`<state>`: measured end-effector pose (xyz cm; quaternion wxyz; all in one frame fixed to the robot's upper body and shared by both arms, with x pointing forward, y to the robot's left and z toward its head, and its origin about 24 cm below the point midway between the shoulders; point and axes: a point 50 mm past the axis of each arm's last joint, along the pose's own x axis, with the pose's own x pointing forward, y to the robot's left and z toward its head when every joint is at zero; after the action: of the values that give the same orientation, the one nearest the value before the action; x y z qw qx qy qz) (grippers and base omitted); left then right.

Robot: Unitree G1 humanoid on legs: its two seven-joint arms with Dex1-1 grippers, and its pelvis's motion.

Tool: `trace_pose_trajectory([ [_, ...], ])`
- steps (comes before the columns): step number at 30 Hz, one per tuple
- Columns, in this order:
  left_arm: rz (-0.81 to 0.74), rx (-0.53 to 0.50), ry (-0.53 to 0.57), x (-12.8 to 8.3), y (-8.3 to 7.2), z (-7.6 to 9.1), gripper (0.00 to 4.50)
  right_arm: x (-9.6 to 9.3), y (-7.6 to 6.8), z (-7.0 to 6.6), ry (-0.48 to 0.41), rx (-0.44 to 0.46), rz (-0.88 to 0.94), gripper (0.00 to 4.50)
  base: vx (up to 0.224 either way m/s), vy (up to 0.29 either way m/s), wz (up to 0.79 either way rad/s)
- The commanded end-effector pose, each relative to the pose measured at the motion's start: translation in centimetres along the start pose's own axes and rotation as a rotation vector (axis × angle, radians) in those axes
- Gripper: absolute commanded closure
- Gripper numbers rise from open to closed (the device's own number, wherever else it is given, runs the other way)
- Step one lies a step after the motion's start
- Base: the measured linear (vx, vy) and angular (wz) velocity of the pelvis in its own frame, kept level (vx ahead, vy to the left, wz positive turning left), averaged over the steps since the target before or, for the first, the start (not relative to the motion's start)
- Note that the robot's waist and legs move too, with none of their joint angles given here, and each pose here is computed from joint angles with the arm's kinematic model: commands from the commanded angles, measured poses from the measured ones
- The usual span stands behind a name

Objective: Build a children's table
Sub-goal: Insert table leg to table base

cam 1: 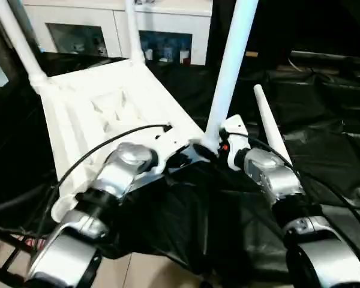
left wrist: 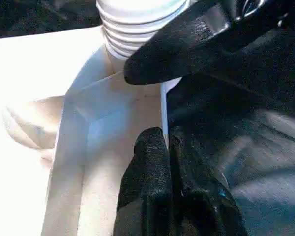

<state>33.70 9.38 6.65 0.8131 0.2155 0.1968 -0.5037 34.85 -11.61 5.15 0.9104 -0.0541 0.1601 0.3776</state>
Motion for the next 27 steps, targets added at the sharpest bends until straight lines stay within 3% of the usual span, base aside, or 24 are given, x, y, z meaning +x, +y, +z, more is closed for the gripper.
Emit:
trace_pose_trajectory([
  [1,-0.073,0.076,-0.09,0.5,-1.0,2.3,4.5,0.6,1.8,-0.5,0.025,-0.014,0.124,0.59,0.0,0.0,0.0],
  [14,-0.136,0.098,-0.075,-0.6,-1.1,1.4,4.5,-2.0,1.1,-0.3,-0.01,-0.121,0.182,0.59,0.0,0.0,0.0],
  [27,-0.181,0.114,-0.063,-1.0,-1.3,0.9,4.5,-3.5,1.6,-0.2,-0.036,-0.118,0.289,0.59,0.0,0.0,0.0],
])
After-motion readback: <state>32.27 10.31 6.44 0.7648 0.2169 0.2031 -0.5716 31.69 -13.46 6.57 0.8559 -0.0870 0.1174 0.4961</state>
